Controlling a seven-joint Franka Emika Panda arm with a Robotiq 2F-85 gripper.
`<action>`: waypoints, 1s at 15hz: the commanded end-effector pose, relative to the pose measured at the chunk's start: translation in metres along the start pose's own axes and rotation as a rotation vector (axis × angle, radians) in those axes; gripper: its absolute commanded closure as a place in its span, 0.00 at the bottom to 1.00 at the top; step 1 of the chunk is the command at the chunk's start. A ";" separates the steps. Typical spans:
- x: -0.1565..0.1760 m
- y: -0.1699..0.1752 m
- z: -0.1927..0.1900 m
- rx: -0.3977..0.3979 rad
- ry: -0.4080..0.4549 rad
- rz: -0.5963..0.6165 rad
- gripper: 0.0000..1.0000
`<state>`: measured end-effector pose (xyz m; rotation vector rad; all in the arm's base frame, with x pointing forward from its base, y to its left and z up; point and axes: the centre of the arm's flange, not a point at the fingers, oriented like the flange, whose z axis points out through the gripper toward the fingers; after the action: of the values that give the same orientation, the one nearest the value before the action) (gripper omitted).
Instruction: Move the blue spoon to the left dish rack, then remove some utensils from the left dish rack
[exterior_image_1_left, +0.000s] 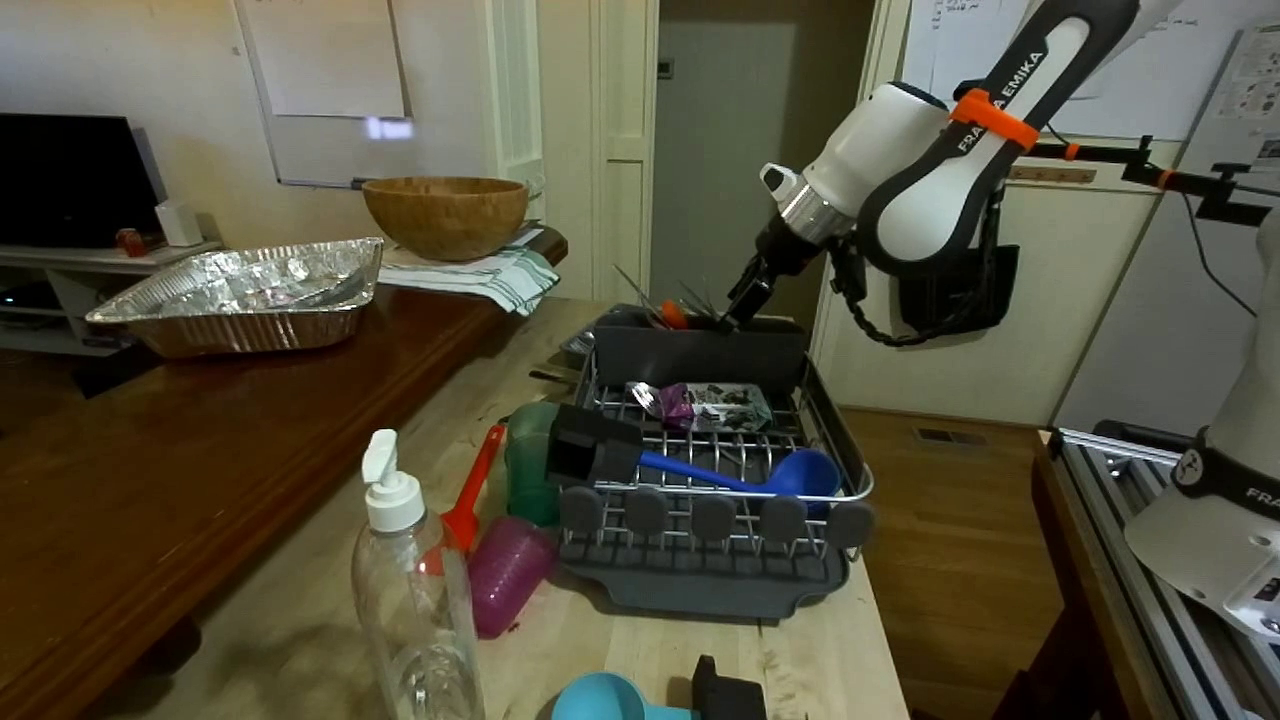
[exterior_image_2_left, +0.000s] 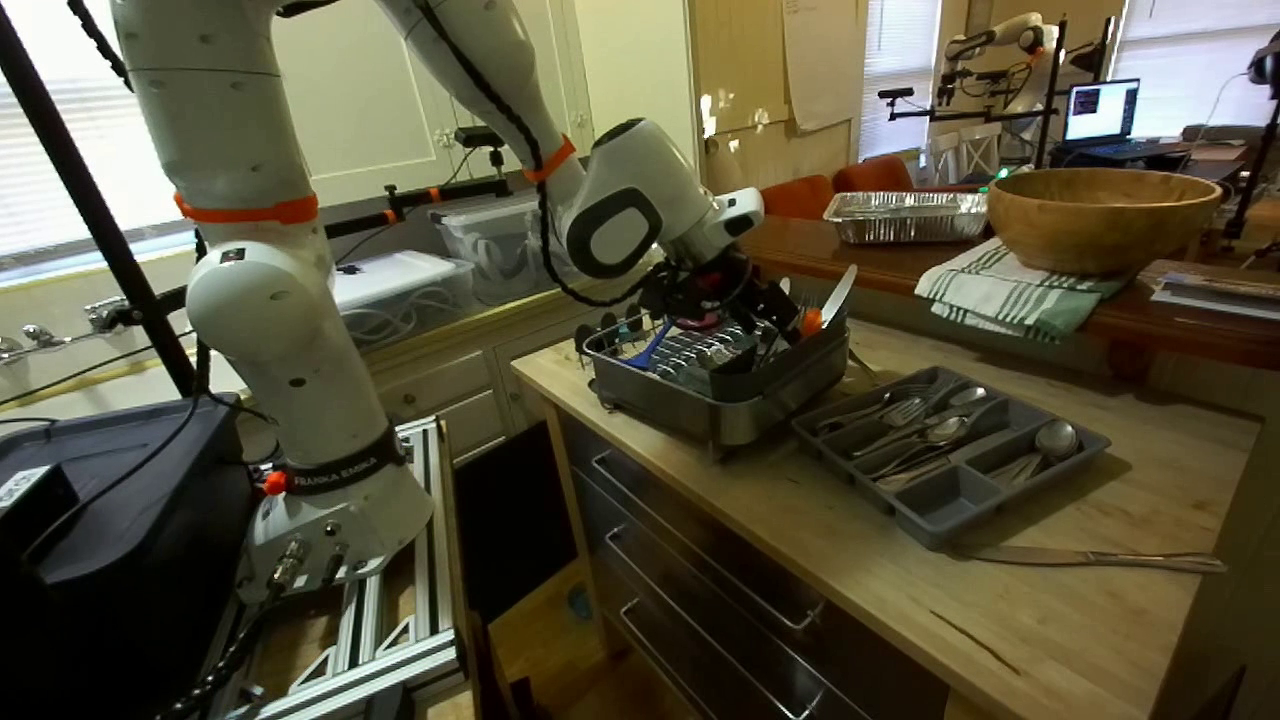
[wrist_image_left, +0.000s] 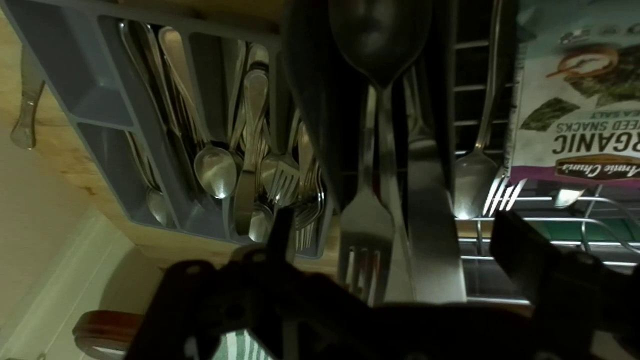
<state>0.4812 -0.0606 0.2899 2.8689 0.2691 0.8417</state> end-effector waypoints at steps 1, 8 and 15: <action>0.003 -0.006 0.002 0.000 0.031 0.022 0.00; 0.009 -0.008 0.012 -0.065 0.074 0.057 0.28; 0.005 -0.008 0.024 -0.068 0.051 0.060 0.75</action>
<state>0.4932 -0.0640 0.2743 2.8200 0.1525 0.9214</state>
